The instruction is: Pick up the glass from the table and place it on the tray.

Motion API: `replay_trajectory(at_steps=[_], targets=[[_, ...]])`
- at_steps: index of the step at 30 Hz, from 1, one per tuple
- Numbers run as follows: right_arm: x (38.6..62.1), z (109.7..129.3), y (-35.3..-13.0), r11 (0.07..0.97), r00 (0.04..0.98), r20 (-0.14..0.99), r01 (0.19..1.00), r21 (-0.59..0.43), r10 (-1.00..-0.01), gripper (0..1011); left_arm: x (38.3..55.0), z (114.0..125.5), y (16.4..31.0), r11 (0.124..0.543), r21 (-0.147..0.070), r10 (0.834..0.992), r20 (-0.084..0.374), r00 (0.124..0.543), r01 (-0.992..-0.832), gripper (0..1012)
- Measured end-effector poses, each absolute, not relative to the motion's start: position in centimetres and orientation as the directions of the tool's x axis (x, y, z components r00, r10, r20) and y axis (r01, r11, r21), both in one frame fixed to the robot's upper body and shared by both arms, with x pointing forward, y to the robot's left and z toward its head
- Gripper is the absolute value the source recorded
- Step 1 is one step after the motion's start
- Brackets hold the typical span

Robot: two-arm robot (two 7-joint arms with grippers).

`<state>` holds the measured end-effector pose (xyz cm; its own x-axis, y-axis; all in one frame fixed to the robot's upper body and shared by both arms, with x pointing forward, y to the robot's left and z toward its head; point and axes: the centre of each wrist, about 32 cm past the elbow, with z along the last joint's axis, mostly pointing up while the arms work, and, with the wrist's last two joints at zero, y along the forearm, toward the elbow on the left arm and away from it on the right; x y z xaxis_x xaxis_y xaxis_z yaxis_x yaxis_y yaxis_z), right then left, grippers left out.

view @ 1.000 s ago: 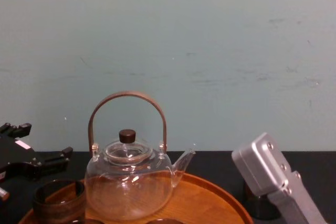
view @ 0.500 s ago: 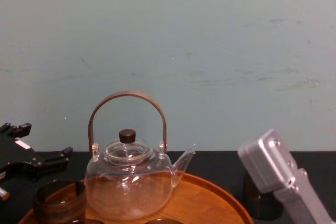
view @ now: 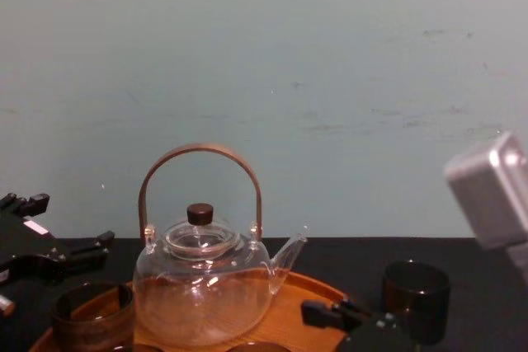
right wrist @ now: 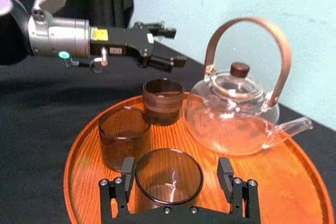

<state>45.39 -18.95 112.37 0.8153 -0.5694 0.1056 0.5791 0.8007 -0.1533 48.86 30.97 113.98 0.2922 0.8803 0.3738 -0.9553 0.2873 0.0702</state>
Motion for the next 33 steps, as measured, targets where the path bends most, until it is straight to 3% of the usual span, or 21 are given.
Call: replay_trajectory(at_steps=[17,33], targets=[[43.9,113.3,-21.7,0.771,0.779,0.098,0.627,-0.111,-0.619,1002,48.9,114.0,31.0,0.287,0.070,0.880,0.374,0.292,-0.955,1001],[43.5,113.6,-27.7,0.601,0.618,0.090,0.782,-0.164,-0.781,1002,48.9,114.0,31.0,0.287,0.070,0.880,0.374,0.292,-0.955,1001]])
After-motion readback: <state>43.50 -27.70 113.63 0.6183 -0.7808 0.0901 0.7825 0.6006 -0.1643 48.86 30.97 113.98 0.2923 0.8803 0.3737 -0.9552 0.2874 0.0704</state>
